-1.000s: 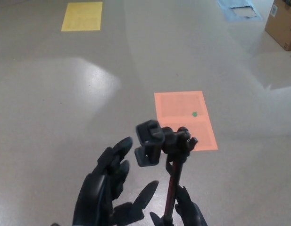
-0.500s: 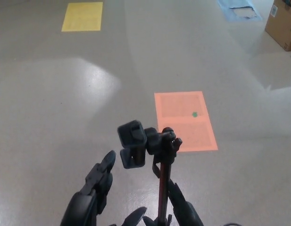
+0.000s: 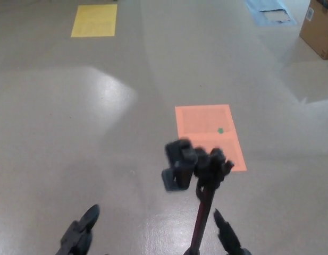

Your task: A phone stand is kept on the floor and the robot uses both its hands to grab it and uses its left hand to extend the phone stand by pulling it upwards

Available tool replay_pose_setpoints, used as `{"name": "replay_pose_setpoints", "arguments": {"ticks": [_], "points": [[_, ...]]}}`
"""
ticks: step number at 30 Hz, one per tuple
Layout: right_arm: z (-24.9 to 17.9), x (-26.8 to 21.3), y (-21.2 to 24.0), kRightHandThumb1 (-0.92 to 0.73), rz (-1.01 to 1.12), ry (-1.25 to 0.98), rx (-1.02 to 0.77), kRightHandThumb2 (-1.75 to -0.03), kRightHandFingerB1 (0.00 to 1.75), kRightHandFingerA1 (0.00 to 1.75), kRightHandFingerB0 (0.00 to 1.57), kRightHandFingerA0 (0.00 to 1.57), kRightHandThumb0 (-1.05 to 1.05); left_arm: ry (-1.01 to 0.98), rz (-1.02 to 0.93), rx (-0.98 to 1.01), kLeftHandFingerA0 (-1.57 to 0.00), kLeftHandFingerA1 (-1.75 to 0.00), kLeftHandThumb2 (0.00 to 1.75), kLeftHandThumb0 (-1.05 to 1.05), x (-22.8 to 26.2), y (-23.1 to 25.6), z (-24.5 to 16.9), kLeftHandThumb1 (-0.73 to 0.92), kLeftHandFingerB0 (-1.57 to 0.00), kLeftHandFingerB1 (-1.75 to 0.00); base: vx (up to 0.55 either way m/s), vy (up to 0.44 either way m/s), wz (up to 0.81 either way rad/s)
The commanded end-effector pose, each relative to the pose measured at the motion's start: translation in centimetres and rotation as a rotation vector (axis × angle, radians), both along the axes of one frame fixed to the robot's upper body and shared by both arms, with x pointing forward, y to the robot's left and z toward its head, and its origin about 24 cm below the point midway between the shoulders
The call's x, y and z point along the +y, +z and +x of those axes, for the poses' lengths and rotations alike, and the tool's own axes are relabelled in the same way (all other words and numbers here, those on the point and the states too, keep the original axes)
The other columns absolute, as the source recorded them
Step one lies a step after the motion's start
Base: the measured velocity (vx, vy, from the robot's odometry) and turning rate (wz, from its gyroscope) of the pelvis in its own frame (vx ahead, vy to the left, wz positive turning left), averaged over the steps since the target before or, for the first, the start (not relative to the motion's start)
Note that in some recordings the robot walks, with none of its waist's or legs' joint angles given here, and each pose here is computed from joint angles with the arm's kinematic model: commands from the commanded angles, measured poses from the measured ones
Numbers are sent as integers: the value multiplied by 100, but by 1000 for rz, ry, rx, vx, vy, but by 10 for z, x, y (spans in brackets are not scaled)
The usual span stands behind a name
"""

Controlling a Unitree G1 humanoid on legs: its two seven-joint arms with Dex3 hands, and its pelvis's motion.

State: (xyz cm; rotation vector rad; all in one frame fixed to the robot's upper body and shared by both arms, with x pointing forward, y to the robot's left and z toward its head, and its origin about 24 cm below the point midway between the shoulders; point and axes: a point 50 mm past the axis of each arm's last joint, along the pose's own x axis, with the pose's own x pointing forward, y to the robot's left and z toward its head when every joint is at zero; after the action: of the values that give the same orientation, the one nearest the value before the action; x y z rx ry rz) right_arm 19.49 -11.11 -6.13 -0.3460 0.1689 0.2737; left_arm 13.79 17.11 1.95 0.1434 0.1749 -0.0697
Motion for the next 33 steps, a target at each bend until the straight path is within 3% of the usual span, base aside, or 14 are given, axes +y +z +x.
{"name": "replay_pose_setpoints", "arguments": {"ticks": [1, 3, 4, 5, 7, 8, 13, 16, 17, 18, 26, 27, 29, 33], "points": [[-75, -50, 38, -78, -75, 131, -137, -64, 0, 0, 0, 0, -105, 19, 99, -166, -7, -19, 109, -82, 42, 7, -61, 75, -2, -28, 0, 0, 0], [-107, -65, 43, -76, -95, 116, -125, -63, 0, 0, 0, 0, -105, 55, 71, -115, -5, -23, 67, -80, 54, 0, -83, 90, -4, -27, 0, 0, 0], [-112, -66, 44, -76, -96, 111, -119, -63, 0, 0, 0, 0, -105, 56, 69, -109, -5, -23, 67, -80, 56, -2, -86, 90, -4, -27, 0, 0, 0], [-121, -67, 44, -77, -98, 103, -93, -63, 0, 0, 0, 0, -105, 66, 88, -100, -8, -18, 109, -87, 61, -4, -94, 76, -7, -26, 0, 0, 0], [-138, -72, 45, -76, -120, 87, -78, -67, 0, 0, 0, 0, -104, 77, 111, -59, -2, -28, 109, -72, 67, -9, -108, 71, -2, -32, 0, 0, 0], [-149, -74, 46, -59, -142, 72, -74, -106, 1, 11, 0, 0, -105, 93, 98, -39, -9, -23, 83, -83, 71, -11, -117, 75, -8, -27, 0, 0, 0], [-199, -78, 51, -57, -22, -36, 27, -95, 0, 6, 0, 0, -103, 169, 68, 13, -10, -22, 69, -73, 83, -16, -148, 88, -10, -24, 0, 0, 0], [-234, -73, 43, -52, 58, -125, 62, -92, 7, 19, 0, 0, -87, 193, 117, 12, -10, -26, 76, -80, 107, -14, -154, 77, -10, -28, 0, 0, 0], [-236, -74, 41, -52, 46, -129, 70, -92, 6, 16, 0, 0, -87, 197, 114, 14, -3, -37, 106, -85, 109, -14, -155, 75, -3, -37, 0, 0, 0], [-236, -75, 38, -54, 53, -133, 79, -87, 0, 14, 0, 0, -82, 205, 103, 17, 0, -48, 108, -36, 111, -14, -155, 50, 0, -47, 0, 0, 0], [-224, -80, 25, -49, 20, -119, 118, -88, 7, 23, 0, 0, -84, 199, 81, 34, 0, -48, 108, -36, 111, -18, -156, 51, 0, -47, 0, 0, 0], [-223, -79, 25, -45, 19, -108, 117, -85, 9, 25, 0, 0, -79, 193, 90, 25, -19, -28, 67, -75, 110, -19, -155, 88, -19, -29, 0, 0, 0], [-220, -79, 25, -53, -60, -73, 103, -90, 3, 24, 0, 3, -91, 183, 88, 22, -19, -28, 67, -74, 108, -21, -154, 89, -19, -29, 0, 0, 0], [-221, -78, 26, -52, -52, -68, 148, -90, 4, 24, 0, 4, -91, 162, 114, 7, 0, -48, 110, -35, 104, -20, -155, 54, 0, -47, 0, 0, 0]]}}
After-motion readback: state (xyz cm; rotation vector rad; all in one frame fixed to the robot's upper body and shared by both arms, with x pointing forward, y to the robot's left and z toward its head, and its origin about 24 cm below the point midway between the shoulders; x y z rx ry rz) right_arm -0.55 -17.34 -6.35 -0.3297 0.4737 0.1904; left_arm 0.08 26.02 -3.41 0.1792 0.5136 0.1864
